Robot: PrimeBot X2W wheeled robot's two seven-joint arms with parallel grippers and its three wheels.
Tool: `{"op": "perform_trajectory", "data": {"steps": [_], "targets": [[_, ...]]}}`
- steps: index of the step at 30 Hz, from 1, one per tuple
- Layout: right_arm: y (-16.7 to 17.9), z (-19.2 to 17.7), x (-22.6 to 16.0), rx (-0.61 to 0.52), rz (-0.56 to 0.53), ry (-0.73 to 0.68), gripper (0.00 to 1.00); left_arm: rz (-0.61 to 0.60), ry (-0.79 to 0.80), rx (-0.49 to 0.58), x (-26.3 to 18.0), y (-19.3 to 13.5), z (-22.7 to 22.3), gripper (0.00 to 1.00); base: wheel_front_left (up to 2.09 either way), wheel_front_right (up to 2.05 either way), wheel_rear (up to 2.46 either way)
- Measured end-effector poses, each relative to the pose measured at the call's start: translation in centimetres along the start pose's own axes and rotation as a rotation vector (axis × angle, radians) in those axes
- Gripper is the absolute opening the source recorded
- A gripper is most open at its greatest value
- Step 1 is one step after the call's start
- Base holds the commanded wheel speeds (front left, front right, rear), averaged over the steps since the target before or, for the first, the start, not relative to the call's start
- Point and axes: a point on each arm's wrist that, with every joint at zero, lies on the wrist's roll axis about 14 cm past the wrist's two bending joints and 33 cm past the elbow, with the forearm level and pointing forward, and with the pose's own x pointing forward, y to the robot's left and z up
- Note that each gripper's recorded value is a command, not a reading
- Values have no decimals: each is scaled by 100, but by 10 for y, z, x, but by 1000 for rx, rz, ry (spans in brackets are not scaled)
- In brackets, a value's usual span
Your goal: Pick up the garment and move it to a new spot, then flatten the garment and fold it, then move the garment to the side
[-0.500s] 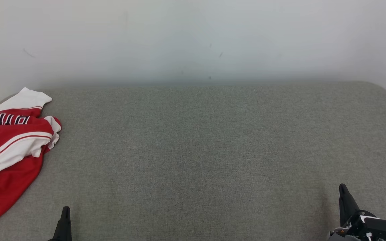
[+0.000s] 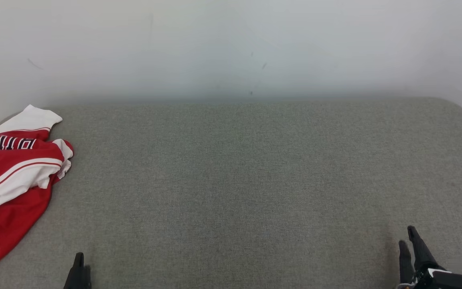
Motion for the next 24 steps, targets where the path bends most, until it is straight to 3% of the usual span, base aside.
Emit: {"op": "perform_trajectory", "data": {"steps": [4,12,24], "targets": [[-21,-1,-9,8,-61,-3,100,51,0,-11,-7,17,-3,100,0,0,0],[-17,-11,-8,-48,-51,7,100,39,-25,21,-7,13,-1,100,0,0,0],[-6,-21,-6,-246,-15,22,100,9,-54,197,-6,-1,2,100,0,0,0]]}}
